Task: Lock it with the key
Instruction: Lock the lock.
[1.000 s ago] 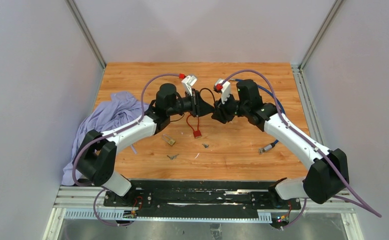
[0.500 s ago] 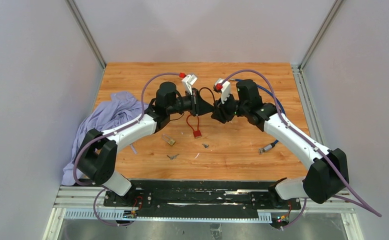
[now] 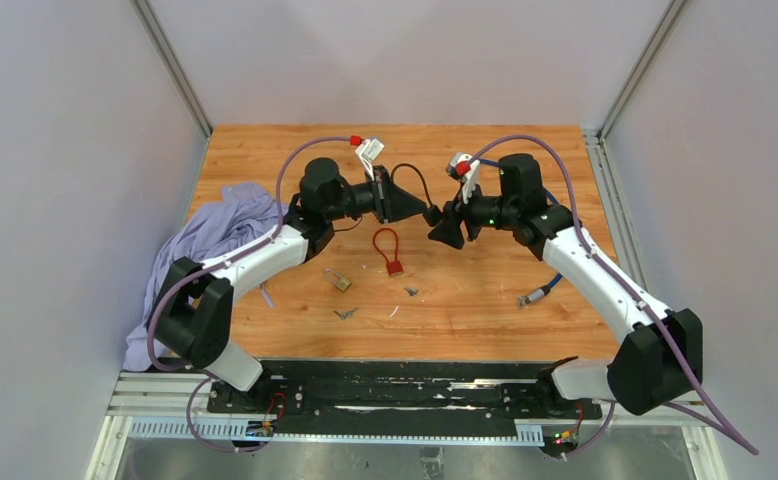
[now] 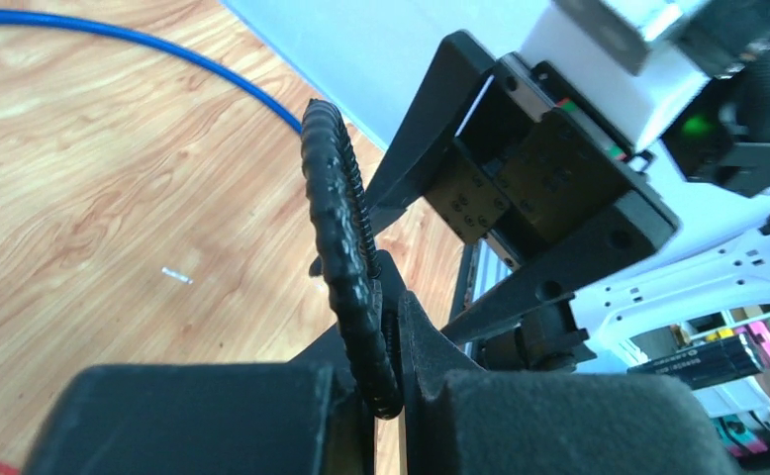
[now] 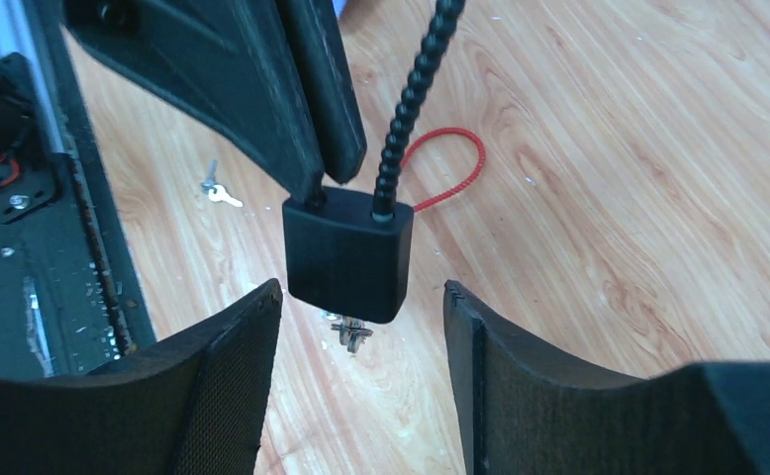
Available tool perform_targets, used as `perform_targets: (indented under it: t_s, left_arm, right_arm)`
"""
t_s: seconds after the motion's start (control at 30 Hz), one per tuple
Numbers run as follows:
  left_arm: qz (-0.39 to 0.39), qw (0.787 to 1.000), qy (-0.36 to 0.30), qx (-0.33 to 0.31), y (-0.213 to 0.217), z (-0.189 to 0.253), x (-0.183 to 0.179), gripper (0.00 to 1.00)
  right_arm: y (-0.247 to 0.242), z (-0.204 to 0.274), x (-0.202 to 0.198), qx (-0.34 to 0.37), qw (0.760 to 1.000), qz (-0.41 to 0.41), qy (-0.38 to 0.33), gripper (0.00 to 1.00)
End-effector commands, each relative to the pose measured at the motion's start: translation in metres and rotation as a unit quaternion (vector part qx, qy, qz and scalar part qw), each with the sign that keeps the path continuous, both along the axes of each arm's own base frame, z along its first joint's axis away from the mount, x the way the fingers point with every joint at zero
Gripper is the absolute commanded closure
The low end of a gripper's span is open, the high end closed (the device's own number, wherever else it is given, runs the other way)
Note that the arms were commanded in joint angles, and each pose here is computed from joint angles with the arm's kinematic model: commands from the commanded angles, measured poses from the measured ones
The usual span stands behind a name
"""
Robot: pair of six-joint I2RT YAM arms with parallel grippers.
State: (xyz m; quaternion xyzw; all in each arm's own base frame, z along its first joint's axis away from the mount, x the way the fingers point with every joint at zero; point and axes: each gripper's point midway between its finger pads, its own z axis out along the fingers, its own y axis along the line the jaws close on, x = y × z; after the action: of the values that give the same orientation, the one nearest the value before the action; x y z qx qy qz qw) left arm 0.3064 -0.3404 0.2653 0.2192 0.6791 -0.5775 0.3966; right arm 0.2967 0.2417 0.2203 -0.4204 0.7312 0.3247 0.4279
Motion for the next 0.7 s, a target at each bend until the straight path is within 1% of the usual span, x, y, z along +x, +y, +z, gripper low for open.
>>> perform_targets:
  t_s: [0.0,0.2,0.33,0.67]
  left_arm:
    - [-0.030,0.997,-0.047,-0.054,0.001,0.037,-0.012,1.00]
    - [-0.057,0.994,-0.048,-0.075,-0.001,0.039,-0.020,1.00]
    - [-0.060,0.994,-0.054,-0.071,0.000,0.037,-0.023,1.00]
    - [-0.064,0.994,-0.063,-0.064,0.001,0.032,-0.025,1.00]
  right_arm:
    - [0.001,0.015,-0.019,0.062,0.996,0.057,0.012,0.43]
    - [-0.002,0.028,-0.023,0.107,0.990,0.087,0.040,0.44]
    - [-0.004,0.036,-0.025,0.128,0.985,0.101,0.053,0.44]
    - [-0.004,0.051,-0.030,0.163,0.976,0.124,0.079,0.57]
